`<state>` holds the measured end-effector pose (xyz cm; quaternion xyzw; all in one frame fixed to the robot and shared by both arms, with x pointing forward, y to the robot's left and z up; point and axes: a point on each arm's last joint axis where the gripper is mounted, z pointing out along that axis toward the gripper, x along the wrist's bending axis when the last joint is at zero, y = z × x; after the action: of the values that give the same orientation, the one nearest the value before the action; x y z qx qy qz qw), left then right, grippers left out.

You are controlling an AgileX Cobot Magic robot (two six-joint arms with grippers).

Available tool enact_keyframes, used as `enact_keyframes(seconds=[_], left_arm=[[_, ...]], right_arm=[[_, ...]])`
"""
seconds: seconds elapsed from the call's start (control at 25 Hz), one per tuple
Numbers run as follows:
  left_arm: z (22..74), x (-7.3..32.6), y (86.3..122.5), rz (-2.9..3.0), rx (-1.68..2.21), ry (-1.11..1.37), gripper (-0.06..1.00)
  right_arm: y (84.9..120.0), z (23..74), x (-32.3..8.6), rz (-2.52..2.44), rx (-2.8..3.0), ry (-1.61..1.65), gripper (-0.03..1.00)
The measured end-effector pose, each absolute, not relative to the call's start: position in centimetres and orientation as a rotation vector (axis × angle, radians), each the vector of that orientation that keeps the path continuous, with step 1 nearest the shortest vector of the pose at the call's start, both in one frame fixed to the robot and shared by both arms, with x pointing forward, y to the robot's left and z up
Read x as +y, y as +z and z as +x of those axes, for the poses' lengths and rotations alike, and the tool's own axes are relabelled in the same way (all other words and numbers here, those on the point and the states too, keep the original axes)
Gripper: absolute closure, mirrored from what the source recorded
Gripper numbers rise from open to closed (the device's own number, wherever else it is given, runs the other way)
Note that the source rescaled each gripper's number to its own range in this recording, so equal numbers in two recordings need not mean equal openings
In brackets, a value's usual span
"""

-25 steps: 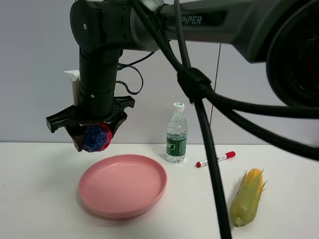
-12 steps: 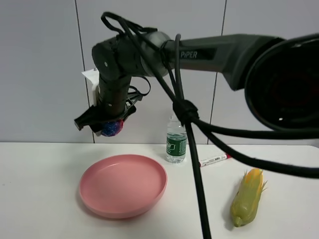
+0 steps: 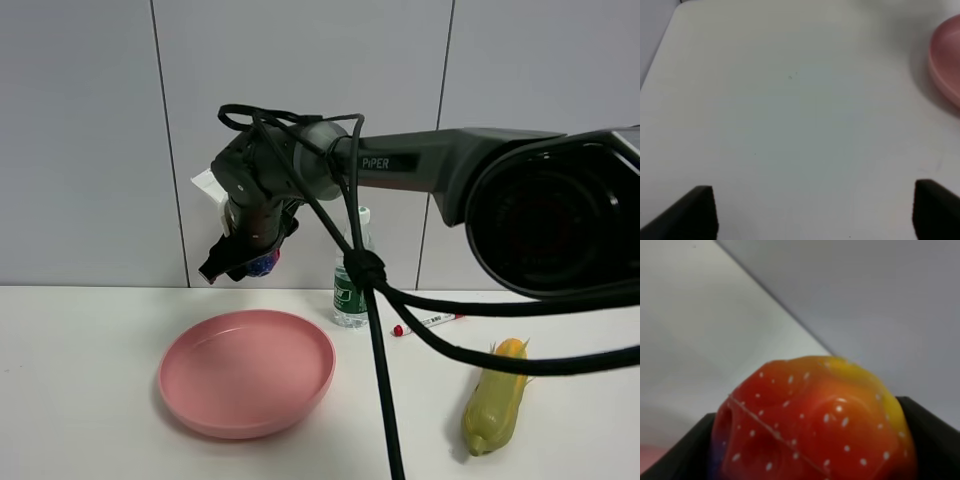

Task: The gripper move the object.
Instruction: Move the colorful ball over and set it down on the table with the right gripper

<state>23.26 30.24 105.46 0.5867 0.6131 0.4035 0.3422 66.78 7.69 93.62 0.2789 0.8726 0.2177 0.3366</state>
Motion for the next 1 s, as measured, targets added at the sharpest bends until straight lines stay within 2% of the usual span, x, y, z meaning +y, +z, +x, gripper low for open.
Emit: enact_keyframes(seconds=[0.32,1.0], left_arm=[[23.3,30.2,105.5,1.526,1.594,1.049,-0.06],[23.3,30.3,105.5,1.526,1.594,1.050,-0.06]], right_arm=[[91.3,67.4,8.2,0.601,2.247,0.573,0.97],[89.4,68.5,7.0,0.546,2.230,0.452,0.97]])
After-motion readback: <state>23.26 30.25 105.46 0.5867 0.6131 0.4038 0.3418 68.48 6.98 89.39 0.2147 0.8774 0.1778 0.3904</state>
